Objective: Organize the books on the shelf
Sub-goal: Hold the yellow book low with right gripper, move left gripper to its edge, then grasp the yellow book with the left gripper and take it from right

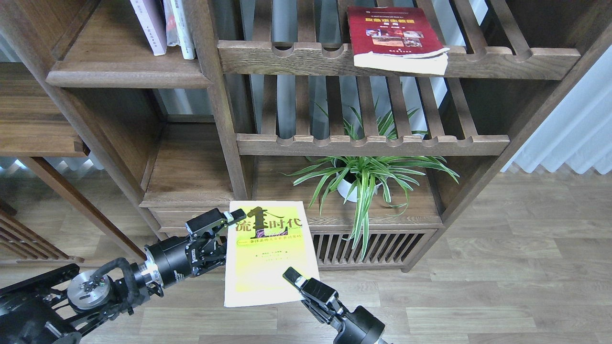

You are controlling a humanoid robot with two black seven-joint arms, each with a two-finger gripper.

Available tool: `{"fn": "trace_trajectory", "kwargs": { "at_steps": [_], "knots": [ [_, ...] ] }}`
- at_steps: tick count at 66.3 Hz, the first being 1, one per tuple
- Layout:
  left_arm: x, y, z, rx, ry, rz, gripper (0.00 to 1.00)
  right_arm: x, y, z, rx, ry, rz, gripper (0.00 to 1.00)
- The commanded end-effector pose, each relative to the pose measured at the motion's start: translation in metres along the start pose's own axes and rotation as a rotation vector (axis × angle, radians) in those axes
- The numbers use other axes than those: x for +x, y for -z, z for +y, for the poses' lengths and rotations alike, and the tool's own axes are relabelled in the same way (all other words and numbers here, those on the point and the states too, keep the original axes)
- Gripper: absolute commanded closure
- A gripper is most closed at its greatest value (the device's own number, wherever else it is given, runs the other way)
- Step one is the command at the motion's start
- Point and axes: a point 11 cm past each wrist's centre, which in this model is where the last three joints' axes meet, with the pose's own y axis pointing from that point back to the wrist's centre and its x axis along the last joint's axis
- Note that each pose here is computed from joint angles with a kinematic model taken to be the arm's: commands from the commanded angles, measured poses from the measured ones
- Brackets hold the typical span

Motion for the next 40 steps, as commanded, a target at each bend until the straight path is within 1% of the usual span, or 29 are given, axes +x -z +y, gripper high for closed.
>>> {"fn": "trace_trajectory", "kwargs": {
  "at_steps": [1, 2, 3, 4, 5, 6, 7, 9, 10, 11, 12, 18, 25, 37, 39, 40],
  "knots": [
    [0.008, 0.011, 0.001, 0.034, -0.014, 0.019, 0.23, 0.0, -0.002, -0.001, -0.005, 0.001, 0.0, 0.91],
    [0.009, 0.011, 0.001, 0.033, -0.015, 0.019, 0.26, 0.0, -0.002, -0.001, -0.005, 0.001, 0.0, 0.91],
    [0.01, 0.012, 0.001, 0.032, -0.015, 0.025, 0.35, 0.0, -0.002, -0.001, -0.006, 0.001, 0.003, 0.91],
    [0.011, 0.012, 0.002, 0.031, -0.017, 0.028, 0.39, 0.0, -0.002, -0.001, -0.007, 0.001, 0.004, 0.91],
    [0.013, 0.014, 0.002, 0.024, -0.013, 0.043, 0.51, 0.0, -0.003, 0.0, -0.009, 0.0, 0.007, 0.91],
    [0.015, 0.015, 0.002, 0.02, -0.013, 0.05, 0.55, 0.0, -0.003, 0.0, -0.01, 0.0, 0.008, 0.91],
    [0.018, 0.017, 0.003, 0.011, -0.011, 0.072, 0.69, 0.0, -0.003, 0.0, -0.012, -0.001, 0.011, 0.91],
    [0.02, 0.018, 0.004, 0.002, -0.008, 0.089, 0.77, 0.0, -0.004, 0.0, -0.014, -0.002, 0.013, 0.91],
    [0.021, 0.02, 0.003, -0.005, 0.001, 0.107, 0.86, 0.0, -0.004, 0.0, -0.016, -0.002, 0.016, 0.9],
    [0.022, 0.022, 0.003, -0.009, 0.004, 0.116, 0.9, 0.0, -0.004, 0.0, -0.017, -0.002, 0.017, 0.9],
    [0.021, 0.021, 0.003, -0.012, 0.008, 0.119, 0.92, 0.0, -0.004, 0.0, -0.017, -0.002, 0.017, 0.9],
    [0.024, 0.03, -0.003, -0.012, 0.027, 0.151, 0.96, 0.0, -0.005, 0.0, -0.015, 0.0, 0.016, 0.9],
    [0.024, 0.032, -0.005, -0.01, 0.03, 0.153, 0.99, -0.001, -0.005, -0.002, -0.011, 0.006, 0.012, 0.9],
    [0.024, 0.031, -0.005, -0.01, 0.027, 0.148, 1.0, -0.004, -0.008, -0.008, -0.006, 0.02, 0.002, 0.89],
    [0.025, 0.031, -0.005, -0.012, 0.024, 0.145, 1.0, -0.005, -0.009, -0.008, -0.007, 0.022, 0.001, 0.86],
    [0.025, 0.03, -0.005, -0.014, 0.024, 0.142, 1.0, -0.005, -0.009, -0.01, -0.007, 0.025, 0.0, 0.81]
  ]
}}
